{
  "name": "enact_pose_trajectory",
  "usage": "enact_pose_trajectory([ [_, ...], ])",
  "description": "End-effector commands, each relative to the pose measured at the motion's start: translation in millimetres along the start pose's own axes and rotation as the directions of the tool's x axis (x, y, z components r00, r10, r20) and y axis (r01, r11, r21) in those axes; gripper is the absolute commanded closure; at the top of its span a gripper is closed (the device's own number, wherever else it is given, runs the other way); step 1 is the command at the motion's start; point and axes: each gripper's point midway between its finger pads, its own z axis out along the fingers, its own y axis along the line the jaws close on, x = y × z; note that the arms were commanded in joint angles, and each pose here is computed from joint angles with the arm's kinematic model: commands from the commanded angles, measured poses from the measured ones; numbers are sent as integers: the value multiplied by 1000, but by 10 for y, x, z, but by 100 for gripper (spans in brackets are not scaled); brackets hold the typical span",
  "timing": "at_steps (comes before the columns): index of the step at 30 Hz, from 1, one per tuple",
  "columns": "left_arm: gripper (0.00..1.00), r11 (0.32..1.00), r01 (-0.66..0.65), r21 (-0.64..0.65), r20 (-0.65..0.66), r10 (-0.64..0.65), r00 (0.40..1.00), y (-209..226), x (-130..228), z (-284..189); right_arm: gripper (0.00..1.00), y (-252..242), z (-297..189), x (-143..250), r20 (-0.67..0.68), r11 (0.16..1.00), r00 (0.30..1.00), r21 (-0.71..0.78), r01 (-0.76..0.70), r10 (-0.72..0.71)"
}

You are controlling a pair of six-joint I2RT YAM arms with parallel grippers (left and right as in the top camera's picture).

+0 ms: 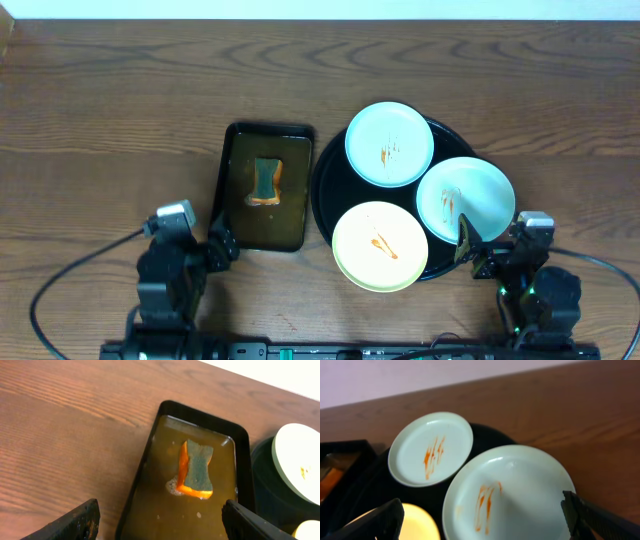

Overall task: Clean dirty plates on tray and stack at the side
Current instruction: 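Move left gripper to the sponge and right gripper to the yellow plate rim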

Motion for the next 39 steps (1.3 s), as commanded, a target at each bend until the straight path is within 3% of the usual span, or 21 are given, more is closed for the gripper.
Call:
enact_pose_trajectory([
  [1,21,999,10,-32,-68,-12,998,-32,-171,30,1,126,-8,-94,-78,997,995,-39,-69,66],
  [6,21,997,-2,-75,-218,-15,976,-54,-215,130,1,174,66,-73,-243,995,966,-27,-97,88],
  [13,21,991,-22,-132,-395,-32,918,-90,-332,184,1,96,189,13,-482,992,867,76,-102,127],
  [20,21,990,-23,-137,-406,-35,913,-119,-430,230,1,93,433,-88,-501,995,861,62,-72,94],
  [26,21,991,-21,-134,-399,-35,916,-127,-448,239,1,386,480,-191,-472,989,882,-125,-74,7],
  [30,21,996,19,-82,-361,-48,931,-248,-549,302,7,511,425,-69,-517,985,856,-151,-80,-10],
  [39,22,996,-88,14,-391,87,916,-466,-473,670,29,913,332,388,-669,973,742,-198,-121,-44],
])
